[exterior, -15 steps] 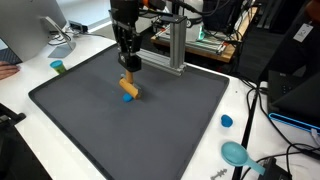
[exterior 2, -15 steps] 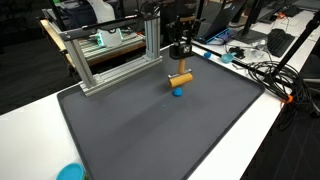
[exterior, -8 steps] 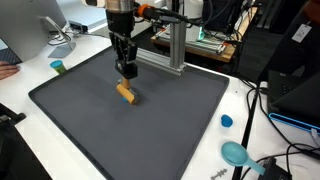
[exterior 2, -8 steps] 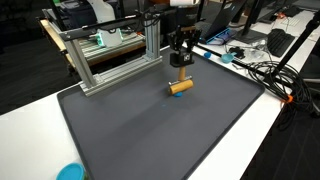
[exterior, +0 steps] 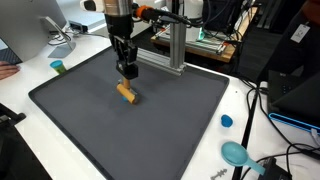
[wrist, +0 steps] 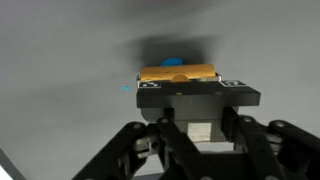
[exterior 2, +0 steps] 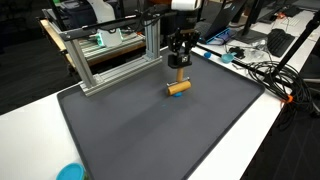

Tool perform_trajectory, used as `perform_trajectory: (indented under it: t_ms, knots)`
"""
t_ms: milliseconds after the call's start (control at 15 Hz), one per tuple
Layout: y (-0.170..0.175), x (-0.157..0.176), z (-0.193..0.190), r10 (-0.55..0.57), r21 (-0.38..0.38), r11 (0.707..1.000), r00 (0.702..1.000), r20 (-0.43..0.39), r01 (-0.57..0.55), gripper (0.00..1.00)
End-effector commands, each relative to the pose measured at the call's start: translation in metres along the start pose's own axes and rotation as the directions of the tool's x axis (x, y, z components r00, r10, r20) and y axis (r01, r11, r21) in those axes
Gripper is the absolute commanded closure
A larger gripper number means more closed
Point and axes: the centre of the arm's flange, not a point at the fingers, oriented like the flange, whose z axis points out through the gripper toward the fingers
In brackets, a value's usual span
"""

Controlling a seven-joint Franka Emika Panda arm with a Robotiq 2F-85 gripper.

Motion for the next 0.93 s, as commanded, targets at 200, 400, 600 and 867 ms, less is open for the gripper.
perform_trajectory:
  t_ms: [200,400,600,867]
  knots:
    - [0.001,-0.004,0.032,0.022,-0.017,1.0,0.996,0.084,-0.02,0.78]
    - [0.0,-0.005,0.04,0.037,-0.045,0.998,0.994,0.108,-0.032,0.78]
    - [-0.003,-0.007,0.05,0.042,-0.033,0.999,0.992,0.116,-0.039,0.78]
    - [-0.002,-0.004,0.057,0.087,-0.003,0.996,0.991,0.102,-0.087,0.78]
